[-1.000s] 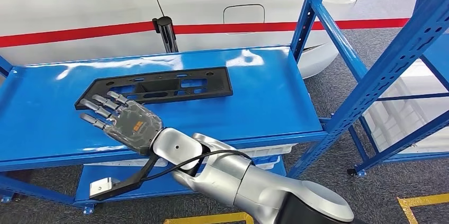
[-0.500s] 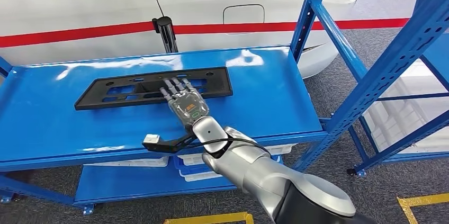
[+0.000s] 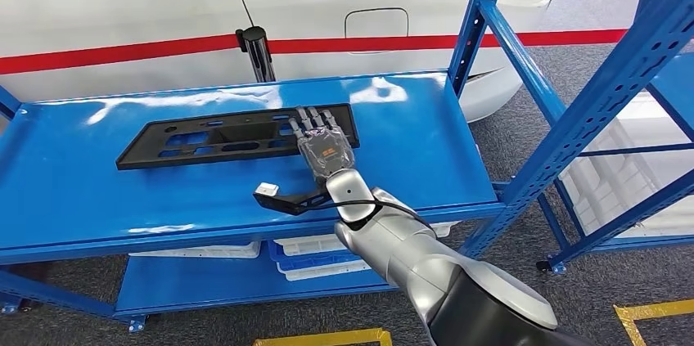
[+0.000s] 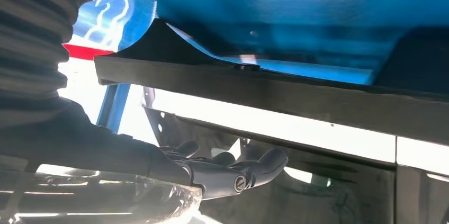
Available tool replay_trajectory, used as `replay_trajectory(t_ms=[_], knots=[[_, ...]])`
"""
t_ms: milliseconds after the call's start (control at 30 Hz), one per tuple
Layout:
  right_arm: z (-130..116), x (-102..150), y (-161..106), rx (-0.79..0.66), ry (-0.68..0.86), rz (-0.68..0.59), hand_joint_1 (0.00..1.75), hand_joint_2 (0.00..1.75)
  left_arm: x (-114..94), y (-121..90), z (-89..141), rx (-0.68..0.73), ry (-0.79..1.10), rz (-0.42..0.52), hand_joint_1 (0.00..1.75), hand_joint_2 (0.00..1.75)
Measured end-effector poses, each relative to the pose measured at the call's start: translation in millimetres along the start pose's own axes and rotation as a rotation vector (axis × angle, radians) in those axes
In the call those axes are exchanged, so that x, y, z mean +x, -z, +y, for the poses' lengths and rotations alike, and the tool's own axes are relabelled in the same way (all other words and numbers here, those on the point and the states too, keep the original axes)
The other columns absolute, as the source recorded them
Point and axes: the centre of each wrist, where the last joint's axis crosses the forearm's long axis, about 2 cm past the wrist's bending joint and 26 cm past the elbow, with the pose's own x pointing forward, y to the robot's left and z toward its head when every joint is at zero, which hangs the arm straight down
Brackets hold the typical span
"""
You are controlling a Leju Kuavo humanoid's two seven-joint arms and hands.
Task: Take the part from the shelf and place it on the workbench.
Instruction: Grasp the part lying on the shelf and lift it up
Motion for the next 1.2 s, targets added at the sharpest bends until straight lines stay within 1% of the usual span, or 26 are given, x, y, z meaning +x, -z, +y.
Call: replay_trajectory(t_ms=[300, 333, 433, 467, 767, 1200], knots=[[-0.6, -4.3, 1.4, 0.000, 0.019, 0.020, 0.00, 1.75, 0.1, -0.3, -0.8, 0.002, 0.006, -0.008, 0.00, 0.00], [-0.6, -4.6, 1.4, 0.001, 0.021, 0.022, 0.21, 1.75, 0.1, -0.3, -0.9, 0.002, 0.006, -0.008, 0.00, 0.00], [-0.1, -5.0, 1.2, 0.002, 0.021, 0.020, 1.37, 1.75, 0.1, -0.4, -1.2, 0.002, 0.006, -0.009, 0.00, 0.00], [0.7, -4.9, 0.7, 0.003, 0.020, 0.016, 1.57, 1.75, 0.1, -0.4, -1.2, 0.003, 0.007, -0.011, 0.00, 0.00], [5.9, -1.6, -3.4, -0.006, 0.007, -0.015, 1.74, 1.75, 0.3, -0.5, -1.2, 0.025, 0.023, -0.039, 0.00, 0.00], [1.7, -9.3, 0.1, -0.051, -0.031, -0.002, 1.75, 1.75, 0.5, -0.7, -0.4, 0.080, 0.054, -0.085, 0.00, 0.00]])
